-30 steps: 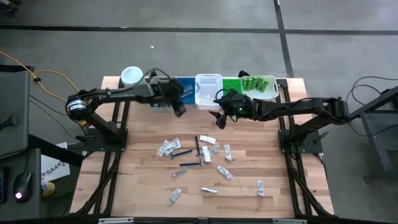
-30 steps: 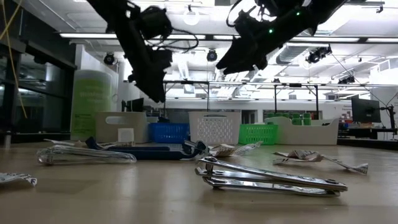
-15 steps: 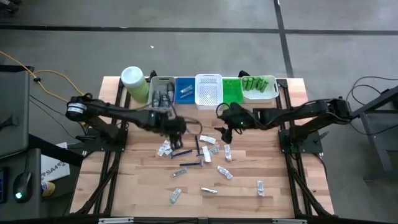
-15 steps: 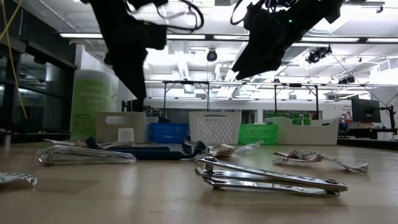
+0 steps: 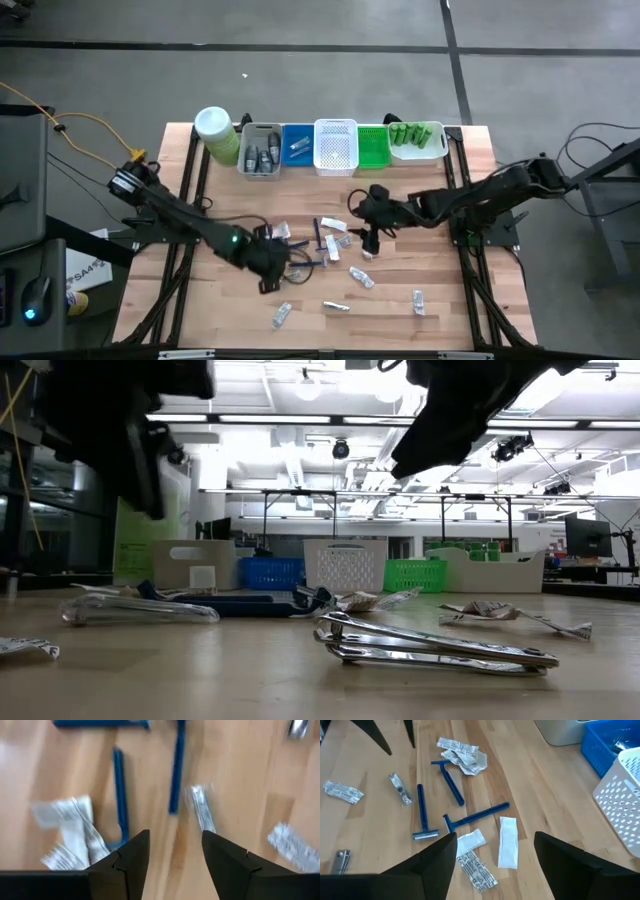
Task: Pick & Place Travel size toiletries
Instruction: Put the top silver nail cutter into the blue bin
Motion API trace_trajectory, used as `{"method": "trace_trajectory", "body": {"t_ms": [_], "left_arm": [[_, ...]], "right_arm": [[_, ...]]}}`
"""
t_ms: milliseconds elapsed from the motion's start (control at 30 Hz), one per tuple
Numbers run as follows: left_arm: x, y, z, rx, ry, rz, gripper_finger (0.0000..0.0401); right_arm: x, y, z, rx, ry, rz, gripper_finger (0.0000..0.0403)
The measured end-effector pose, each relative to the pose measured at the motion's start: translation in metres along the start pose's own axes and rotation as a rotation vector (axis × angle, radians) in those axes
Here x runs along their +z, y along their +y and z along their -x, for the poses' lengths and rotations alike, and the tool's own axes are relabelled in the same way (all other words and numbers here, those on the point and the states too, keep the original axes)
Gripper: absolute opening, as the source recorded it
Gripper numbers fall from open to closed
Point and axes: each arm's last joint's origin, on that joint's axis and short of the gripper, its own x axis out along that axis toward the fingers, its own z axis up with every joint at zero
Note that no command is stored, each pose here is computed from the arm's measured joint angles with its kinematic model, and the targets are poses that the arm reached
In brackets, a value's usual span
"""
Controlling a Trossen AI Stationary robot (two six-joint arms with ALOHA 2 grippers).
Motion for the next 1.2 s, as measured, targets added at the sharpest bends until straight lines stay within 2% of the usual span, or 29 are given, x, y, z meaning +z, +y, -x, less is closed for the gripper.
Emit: {"method": "trace_trajectory", "body": {"t_ms": [233, 400, 767, 1133, 1200], "left_arm": [[-0.006, -0.024, -0.014, -0.071, -0.02, 0.015, 0.0177], [-0.008, -0.026, -0.027, -0.058, 0.007, 0.074, 0.0177], [-0.011, -0.033, -0.047, -0.068, 0.041, 0.101, 0.0177], [-0.021, -0.031, -0.063, -0.005, 0.107, 0.094, 0.0177], [-0.02, -0.034, -0.067, -0.023, 0.105, 0.102, 0.0177]], "right_arm": [[-0.007, 0.019, 0.006, -0.005, -0.002, 0.037, 0.0259], [-0.01, 0.026, 0.008, 0.013, 0.001, 0.047, 0.0259], [-0.013, 0.028, 0.009, -0.001, 0.014, 0.05, 0.0259], [-0.013, 0.028, 0.009, -0.004, 0.012, 0.048, 0.0259], [-0.013, 0.028, 0.009, -0.006, 0.017, 0.043, 0.0259]]}}
